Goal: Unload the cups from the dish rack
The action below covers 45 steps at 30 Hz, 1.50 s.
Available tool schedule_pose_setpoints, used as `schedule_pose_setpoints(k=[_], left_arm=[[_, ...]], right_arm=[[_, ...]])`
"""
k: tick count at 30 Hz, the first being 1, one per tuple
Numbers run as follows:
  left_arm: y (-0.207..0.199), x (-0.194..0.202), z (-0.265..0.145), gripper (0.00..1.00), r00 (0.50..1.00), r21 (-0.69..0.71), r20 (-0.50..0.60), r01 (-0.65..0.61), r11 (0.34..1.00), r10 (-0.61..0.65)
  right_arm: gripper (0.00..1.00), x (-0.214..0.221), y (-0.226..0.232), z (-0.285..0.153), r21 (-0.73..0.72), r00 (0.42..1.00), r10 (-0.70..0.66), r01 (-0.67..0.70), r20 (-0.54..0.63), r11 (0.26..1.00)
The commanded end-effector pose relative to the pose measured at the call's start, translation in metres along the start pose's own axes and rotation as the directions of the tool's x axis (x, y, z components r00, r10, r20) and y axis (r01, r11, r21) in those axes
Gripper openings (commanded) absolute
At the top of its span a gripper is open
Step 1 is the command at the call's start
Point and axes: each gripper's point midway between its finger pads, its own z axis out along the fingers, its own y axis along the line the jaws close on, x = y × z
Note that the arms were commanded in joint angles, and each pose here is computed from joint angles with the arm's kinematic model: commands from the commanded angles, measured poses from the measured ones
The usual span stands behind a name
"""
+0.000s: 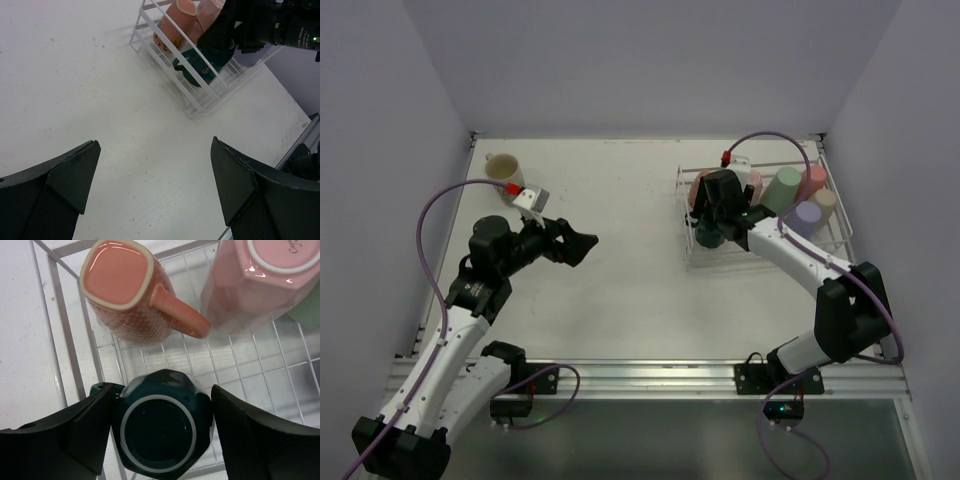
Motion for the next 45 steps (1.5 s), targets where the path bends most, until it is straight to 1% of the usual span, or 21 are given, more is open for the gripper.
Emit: schedule_pose_setpoints(k=[1, 2, 3, 6, 8, 9, 11, 14, 15, 16, 17, 21, 28, 29, 30, 31, 32, 35, 36, 40, 45], left_arm=[[-0.005, -0.011, 0.003, 1.0, 0.998, 0.03, 0.035, -0.049, 0.998, 0.048], [-0.005, -0.011, 0.003, 1.0, 0.998, 0.029, 0.035, -0.048, 0.998, 0.047], [-0.004, -0.01, 0.004, 1.0, 0.999, 0.028, 0.031, -0.045, 0.999, 0.044], [-0.004, -0.01, 0.007, 1.0, 0.999, 0.035, 0.028, -0.035, 0.999, 0.034], [-0.006, -0.01, 0.009, 1.0, 1.0, 0.048, 0.023, -0.022, 0.999, 0.021], [-0.009, -0.011, 0.009, 1.0, 1.0, 0.06, 0.025, -0.014, 0.998, 0.013], [-0.011, -0.014, 0.01, 1.0, 0.999, 0.074, 0.036, -0.008, 0.997, 0.005], [-0.019, -0.011, 0.012, 1.0, 0.999, 0.123, 0.03, 0.032, 0.992, -0.036], [-0.023, -0.01, 0.013, 1.0, 0.998, 0.142, 0.025, 0.049, 0.989, -0.053], [-0.023, -0.008, 0.014, 1.0, 0.998, 0.148, 0.015, 0.06, 0.987, -0.063], [-0.025, -0.013, 0.015, 1.0, 0.998, 0.16, 0.035, 0.05, 0.986, -0.056], [-0.024, -0.016, 0.016, 1.0, 0.998, 0.158, 0.043, 0.042, 0.987, -0.049], [-0.022, -0.013, 0.016, 1.0, 0.998, 0.15, 0.04, 0.044, 0.988, -0.051], [-0.022, -0.012, 0.016, 1.0, 0.998, 0.149, 0.038, 0.044, 0.988, -0.05], [-0.021, -0.013, 0.015, 1.0, 0.998, 0.145, 0.041, 0.035, 0.989, -0.042], [-0.021, -0.013, 0.015, 1.0, 0.998, 0.142, 0.042, 0.032, 0.989, -0.039], [-0.021, -0.014, 0.015, 1.0, 0.998, 0.138, 0.043, 0.029, 0.99, -0.035], [-0.021, -0.015, 0.015, 1.0, 0.999, 0.138, 0.044, 0.02, 0.99, -0.026], [-0.021, -0.017, 0.015, 1.0, 0.999, 0.139, 0.047, 0.015, 0.99, -0.022], [-0.017, -0.011, 0.014, 1.0, 0.999, 0.117, 0.024, 0.02, 0.993, -0.023], [-0.015, -0.011, 0.013, 1.0, 1.0, 0.105, 0.024, 0.011, 0.994, -0.013]], right_arm=[[0.71, -0.02, 0.0, -0.005, 0.007, 0.997, 0.048, -0.048, 0.061, 0.999], [0.65, -0.022, 0.0, -0.007, 0.006, 0.996, 0.053, -0.054, 0.068, 0.999], [0.56, -0.023, -0.001, -0.008, 0.002, 0.995, 0.059, -0.059, 0.077, 0.998], [0.35, -0.035, -0.001, -0.018, -0.02, 0.99, 0.086, -0.084, 0.114, 0.996], [0.31, -0.044, -0.002, -0.026, -0.043, 0.984, 0.105, -0.1, 0.142, 0.994], [0.23, -0.046, -0.002, -0.027, -0.057, 0.983, 0.113, -0.106, 0.146, 0.993], [0.22, -0.052, -0.004, -0.031, -0.078, 0.979, 0.131, -0.12, 0.155, 0.99], [0.19, -0.05, -0.008, -0.031, -0.129, 0.976, 0.172, -0.155, 0.132, 0.979], [0.18, -0.044, -0.004, -0.03, -0.173, 0.976, 0.19, -0.17, 0.105, 0.97], [0.18, -0.044, -0.01, -0.027, -0.168, 0.974, 0.201, -0.183, 0.102, 0.969], [0.19, -0.044, -0.012, -0.029, -0.17, 0.973, 0.205, -0.184, 0.11, 0.968], [0.23, -0.043, -0.013, -0.028, -0.169, 0.978, 0.173, -0.152, 0.117, 0.974], [0.36, -0.041, -0.01, -0.011, -0.107, 0.994, 0.103, -0.099, 0.033, 0.989], [0.39, -0.04, -0.008, -0.01, -0.105, 0.994, 0.102, -0.099, 0.025, 0.99], [0.49, -0.036, -0.007, -0.009, -0.104, 0.995, 0.1, -0.098, 0.013, 0.99], [0.54, -0.033, -0.006, -0.006, -0.102, 0.995, 0.097, -0.096, 0.005, 0.99], [0.57, -0.032, -0.004, -0.006, -0.107, 0.995, 0.097, -0.096, 0.006, 0.99], [0.71, -0.027, 0.002, -0.005, -0.122, 0.996, 0.092, -0.093, -0.01, 0.988], [0.8, -0.025, 0.004, -0.005, -0.123, 0.996, 0.086, -0.087, -0.015, 0.989], [0.93, -0.03, 0.007, -0.013, -0.151, 0.996, 0.085, -0.085, -0.01, 0.985], [0.99, -0.049, 0.011, -0.038, -0.222, 0.998, 0.049, -0.04, 0.033, 0.974]])
